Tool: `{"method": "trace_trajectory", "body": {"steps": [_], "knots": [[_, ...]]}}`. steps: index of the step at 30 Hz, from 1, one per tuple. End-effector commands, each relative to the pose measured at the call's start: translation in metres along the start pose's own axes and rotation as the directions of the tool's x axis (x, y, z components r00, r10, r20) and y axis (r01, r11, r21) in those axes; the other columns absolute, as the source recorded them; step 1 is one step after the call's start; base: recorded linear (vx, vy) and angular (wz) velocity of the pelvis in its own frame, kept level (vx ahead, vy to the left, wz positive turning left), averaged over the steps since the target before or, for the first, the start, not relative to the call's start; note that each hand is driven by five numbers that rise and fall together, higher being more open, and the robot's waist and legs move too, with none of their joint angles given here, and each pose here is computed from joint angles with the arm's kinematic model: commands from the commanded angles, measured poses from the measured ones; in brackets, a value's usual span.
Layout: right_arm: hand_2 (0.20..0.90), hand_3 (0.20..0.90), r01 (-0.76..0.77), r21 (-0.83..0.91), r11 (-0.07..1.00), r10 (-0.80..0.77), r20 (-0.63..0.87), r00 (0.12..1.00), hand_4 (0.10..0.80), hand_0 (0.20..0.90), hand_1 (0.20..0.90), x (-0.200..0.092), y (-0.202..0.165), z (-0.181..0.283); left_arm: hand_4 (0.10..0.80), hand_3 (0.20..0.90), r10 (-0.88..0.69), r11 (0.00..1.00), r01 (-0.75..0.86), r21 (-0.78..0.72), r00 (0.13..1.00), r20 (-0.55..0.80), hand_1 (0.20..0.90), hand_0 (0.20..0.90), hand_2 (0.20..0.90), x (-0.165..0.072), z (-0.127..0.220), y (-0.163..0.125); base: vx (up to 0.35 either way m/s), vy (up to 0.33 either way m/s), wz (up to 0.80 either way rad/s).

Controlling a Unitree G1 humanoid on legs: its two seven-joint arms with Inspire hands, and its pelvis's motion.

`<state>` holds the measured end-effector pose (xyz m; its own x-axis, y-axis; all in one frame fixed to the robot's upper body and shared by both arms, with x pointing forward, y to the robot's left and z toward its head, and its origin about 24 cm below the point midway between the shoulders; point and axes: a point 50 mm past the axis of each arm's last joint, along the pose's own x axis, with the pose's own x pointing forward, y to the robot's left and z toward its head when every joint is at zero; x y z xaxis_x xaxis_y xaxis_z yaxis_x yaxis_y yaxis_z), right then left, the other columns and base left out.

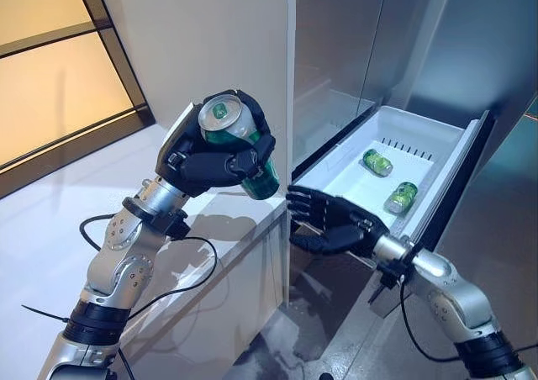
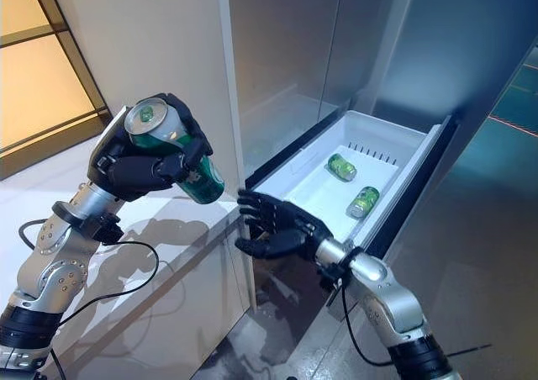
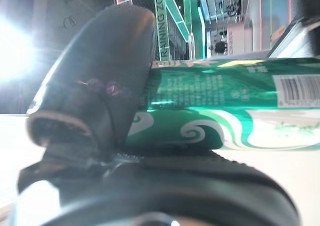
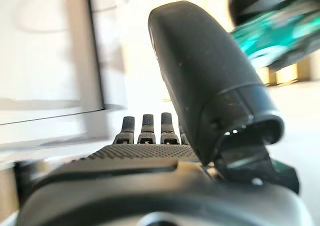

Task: Put drinks into fridge and close the fridge

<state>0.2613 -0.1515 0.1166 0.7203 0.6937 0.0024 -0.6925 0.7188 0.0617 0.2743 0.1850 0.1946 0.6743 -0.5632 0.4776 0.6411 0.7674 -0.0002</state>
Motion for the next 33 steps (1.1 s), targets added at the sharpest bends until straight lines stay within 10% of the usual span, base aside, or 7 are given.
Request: {"method": "trace_trajectory", "body": {"steps": [1, 33], "knots": [[0.9, 0.9, -0.085, -0.049, 0.995, 0.096, 0.309, 0.946, 0.8, 0.9, 0.9, 0.013, 0.013, 0.066, 0.1, 0.2, -0.168, 0.986, 0.157, 0.064, 0.947, 0.275, 0.3, 0.3, 0.3, 0.025, 0.059, -0.019, 0.0, 0.0, 0.0], [0.9, 0.9, -0.543, 0.127, 0.83, 0.534, 0.1, 0.839, 0.8, 0.9, 0.9, 0.057, 0.088, 0.054, 0.1, 0.2, -0.37, 0.927, 0.374, -0.039, 0.926, 0.076, 0.3, 0.3, 0.3, 0.063, 0.019, -0.067, 0.0, 0.0, 0.0]]}}
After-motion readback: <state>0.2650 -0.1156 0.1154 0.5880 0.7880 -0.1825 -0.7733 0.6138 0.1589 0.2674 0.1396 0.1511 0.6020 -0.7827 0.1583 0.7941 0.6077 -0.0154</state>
